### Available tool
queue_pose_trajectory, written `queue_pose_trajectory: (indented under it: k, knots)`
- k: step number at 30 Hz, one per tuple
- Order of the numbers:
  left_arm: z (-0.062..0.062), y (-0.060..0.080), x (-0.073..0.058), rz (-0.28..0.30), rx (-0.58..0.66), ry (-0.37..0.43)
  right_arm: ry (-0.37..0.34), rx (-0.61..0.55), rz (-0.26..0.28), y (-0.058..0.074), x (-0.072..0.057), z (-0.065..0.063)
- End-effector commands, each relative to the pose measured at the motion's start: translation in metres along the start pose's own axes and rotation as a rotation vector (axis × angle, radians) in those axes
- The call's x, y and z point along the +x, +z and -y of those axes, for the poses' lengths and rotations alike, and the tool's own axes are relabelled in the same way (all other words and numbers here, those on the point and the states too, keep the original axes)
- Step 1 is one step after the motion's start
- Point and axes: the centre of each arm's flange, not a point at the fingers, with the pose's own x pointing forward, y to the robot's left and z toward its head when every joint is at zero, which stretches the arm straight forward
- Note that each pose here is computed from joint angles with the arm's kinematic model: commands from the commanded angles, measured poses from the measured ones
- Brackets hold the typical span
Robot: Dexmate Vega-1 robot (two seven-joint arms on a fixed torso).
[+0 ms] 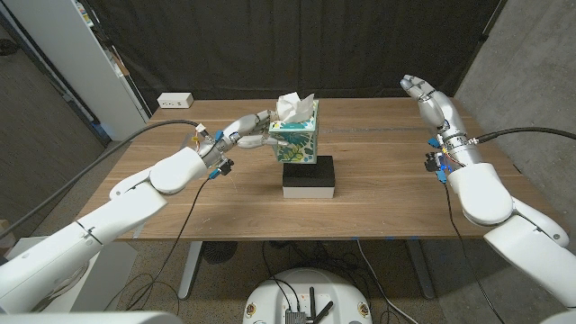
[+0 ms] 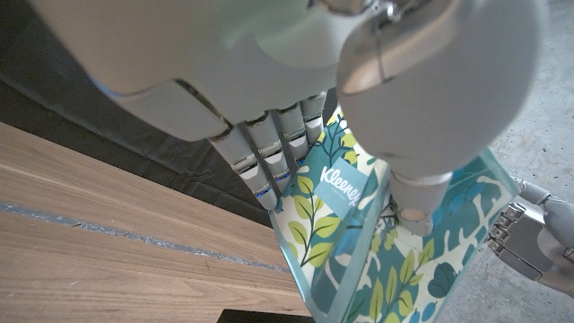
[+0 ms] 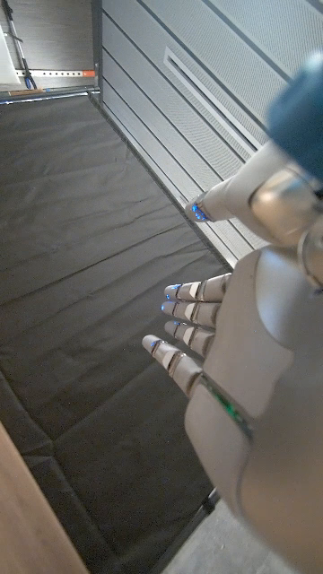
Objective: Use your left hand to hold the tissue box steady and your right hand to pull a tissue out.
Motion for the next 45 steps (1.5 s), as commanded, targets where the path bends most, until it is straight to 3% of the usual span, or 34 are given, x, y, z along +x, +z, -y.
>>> queue_pose_trajectory:
  k: [1, 19, 38, 45]
  knots:
    - [0.000, -0.004, 0.002, 0.001, -0.004, 0.000, -0.041, -0.184, 0.062, 0.010, 0.002, -0.009]
    - [-0.003, -0.014, 0.008, 0.003, -0.018, -0.020, -0.073, -0.327, 0.113, 0.023, -0.002, -0.025]
    - [-0.005, -0.016, 0.012, 0.007, -0.022, -0.021, -0.073, -0.372, 0.133, 0.027, 0.000, -0.032]
    - [-0.005, -0.017, 0.014, 0.008, -0.023, -0.022, -0.062, -0.385, 0.174, 0.035, 0.002, -0.039]
